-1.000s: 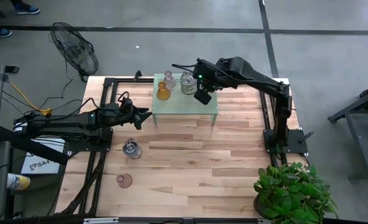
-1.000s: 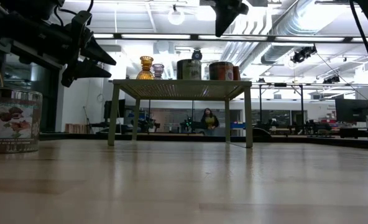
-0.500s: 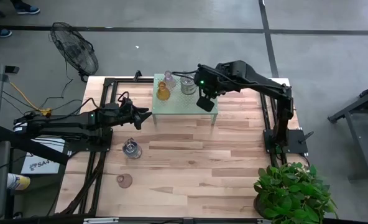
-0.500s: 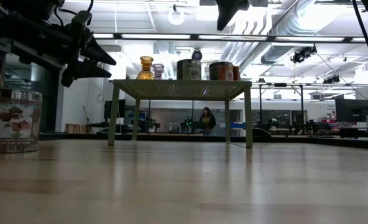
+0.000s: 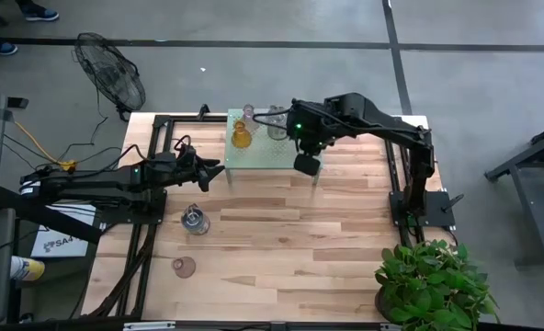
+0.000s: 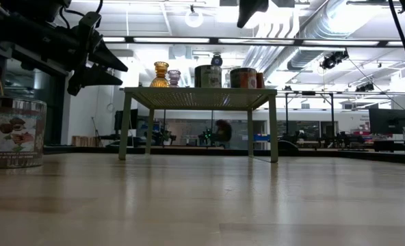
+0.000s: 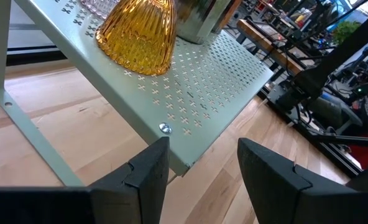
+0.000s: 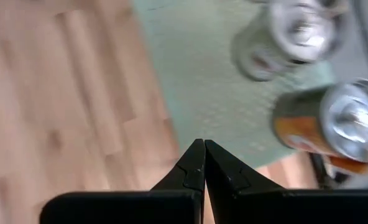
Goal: Pick & Place candle stick holders
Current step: Put the silver scented candle on the shelf
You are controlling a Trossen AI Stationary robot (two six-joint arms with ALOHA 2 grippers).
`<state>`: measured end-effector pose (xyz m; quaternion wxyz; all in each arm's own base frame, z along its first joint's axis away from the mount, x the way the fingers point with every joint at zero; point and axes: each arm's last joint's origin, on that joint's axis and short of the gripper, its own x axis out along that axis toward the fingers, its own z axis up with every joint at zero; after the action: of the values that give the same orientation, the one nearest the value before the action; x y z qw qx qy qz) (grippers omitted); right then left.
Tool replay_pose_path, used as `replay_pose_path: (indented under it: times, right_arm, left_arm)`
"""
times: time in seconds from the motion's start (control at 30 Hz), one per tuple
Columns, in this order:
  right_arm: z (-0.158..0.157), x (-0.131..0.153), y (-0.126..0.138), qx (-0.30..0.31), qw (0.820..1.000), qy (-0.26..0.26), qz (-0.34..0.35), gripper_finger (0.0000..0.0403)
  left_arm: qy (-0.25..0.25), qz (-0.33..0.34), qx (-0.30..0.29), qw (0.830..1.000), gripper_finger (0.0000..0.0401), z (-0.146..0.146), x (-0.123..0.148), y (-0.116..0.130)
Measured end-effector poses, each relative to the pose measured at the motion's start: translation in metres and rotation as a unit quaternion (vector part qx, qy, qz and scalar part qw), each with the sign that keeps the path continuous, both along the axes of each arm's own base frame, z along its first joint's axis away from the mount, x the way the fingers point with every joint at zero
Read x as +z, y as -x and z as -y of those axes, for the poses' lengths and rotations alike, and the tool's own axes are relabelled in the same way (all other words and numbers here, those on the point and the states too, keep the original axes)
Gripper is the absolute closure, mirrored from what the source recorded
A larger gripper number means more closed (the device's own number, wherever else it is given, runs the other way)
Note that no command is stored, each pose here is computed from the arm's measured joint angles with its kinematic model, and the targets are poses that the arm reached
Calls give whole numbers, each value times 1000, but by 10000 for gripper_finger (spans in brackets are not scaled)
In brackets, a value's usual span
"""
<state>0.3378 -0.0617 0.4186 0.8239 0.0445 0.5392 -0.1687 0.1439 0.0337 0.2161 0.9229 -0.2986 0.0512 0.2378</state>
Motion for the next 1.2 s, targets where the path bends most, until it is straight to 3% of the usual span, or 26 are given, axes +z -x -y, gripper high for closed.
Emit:
replay_pose_path:
  times: [0.17,0.67,0.83,1.0,1.2]
  right_arm:
    - [-2,0,-1,64,998,-18,-3,402]
    - [-19,8,-4,132,988,19,82,403]
    - [-25,-17,16,143,973,24,180,403]
    - [-22,-41,47,110,957,17,270,403]
    - [-16,-56,92,77,949,42,301,403]
  left_arm:
    - [0,0,0,1000,215,0,0,0]
    - [0,0,0,1000,215,0,0,0]
    - [0,0,0,1000,215,0,0,0]
    - [0,0,0,1000,215,0,0,0]
    - [0,0,0,1000,215,0,0,0]
